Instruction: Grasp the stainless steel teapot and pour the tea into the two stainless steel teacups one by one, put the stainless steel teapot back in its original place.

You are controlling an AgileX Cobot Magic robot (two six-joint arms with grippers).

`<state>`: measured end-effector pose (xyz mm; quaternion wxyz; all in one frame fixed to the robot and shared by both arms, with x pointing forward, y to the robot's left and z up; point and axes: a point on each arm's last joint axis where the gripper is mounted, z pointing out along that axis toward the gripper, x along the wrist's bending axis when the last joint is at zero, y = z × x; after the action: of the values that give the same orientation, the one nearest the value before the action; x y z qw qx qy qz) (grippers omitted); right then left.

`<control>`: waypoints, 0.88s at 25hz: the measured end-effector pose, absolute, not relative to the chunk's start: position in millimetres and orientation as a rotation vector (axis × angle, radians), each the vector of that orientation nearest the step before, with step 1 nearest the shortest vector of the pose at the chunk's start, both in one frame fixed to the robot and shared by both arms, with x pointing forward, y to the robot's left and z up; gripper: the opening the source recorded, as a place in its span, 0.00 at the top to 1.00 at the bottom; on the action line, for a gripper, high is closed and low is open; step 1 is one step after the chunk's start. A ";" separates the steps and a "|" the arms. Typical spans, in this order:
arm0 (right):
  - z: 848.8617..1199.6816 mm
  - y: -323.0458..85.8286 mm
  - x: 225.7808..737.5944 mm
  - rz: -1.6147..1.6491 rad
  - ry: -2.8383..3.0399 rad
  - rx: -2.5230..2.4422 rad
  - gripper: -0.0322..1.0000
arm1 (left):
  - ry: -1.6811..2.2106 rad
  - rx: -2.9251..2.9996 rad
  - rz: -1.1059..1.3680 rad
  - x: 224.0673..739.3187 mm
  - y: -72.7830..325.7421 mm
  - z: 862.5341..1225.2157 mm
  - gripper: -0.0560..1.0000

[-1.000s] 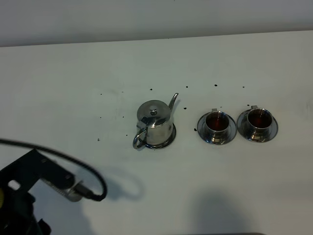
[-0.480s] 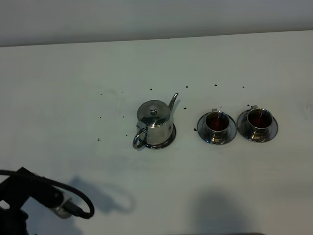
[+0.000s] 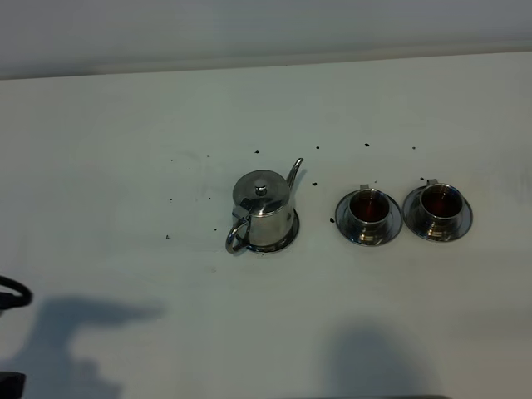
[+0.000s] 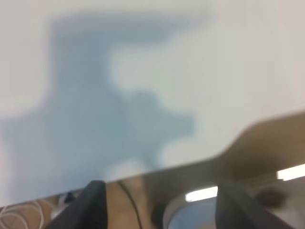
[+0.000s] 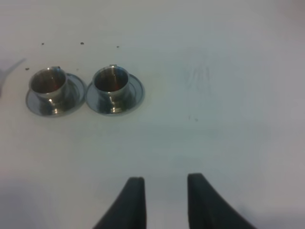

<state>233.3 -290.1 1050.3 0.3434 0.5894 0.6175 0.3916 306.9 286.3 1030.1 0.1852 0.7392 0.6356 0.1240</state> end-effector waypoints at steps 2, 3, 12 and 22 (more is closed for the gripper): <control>1050.3 -290.1 233.3 1.018 1.605 1.532 0.76 | 1.811 2.006 0.410 299.8 290.5 1033.8 0.45; 1050.3 -290.1 233.3 1.018 1.605 1.532 0.76 | 1.816 1.975 0.436 296.5 291.9 1035.4 0.45; 1050.3 -290.1 233.3 1.018 1.605 1.532 0.76 | 1.739 1.802 0.623 266.8 295.8 1044.3 0.45; 1050.3 -290.1 233.3 1.017 1.605 1.531 0.76 | 1.704 1.681 0.746 247.6 296.6 1046.7 0.44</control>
<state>233.3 -290.1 1050.3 0.3435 0.5894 0.6175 0.3916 247.6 296.6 1046.7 0.3120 0.6371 0.6457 0.2825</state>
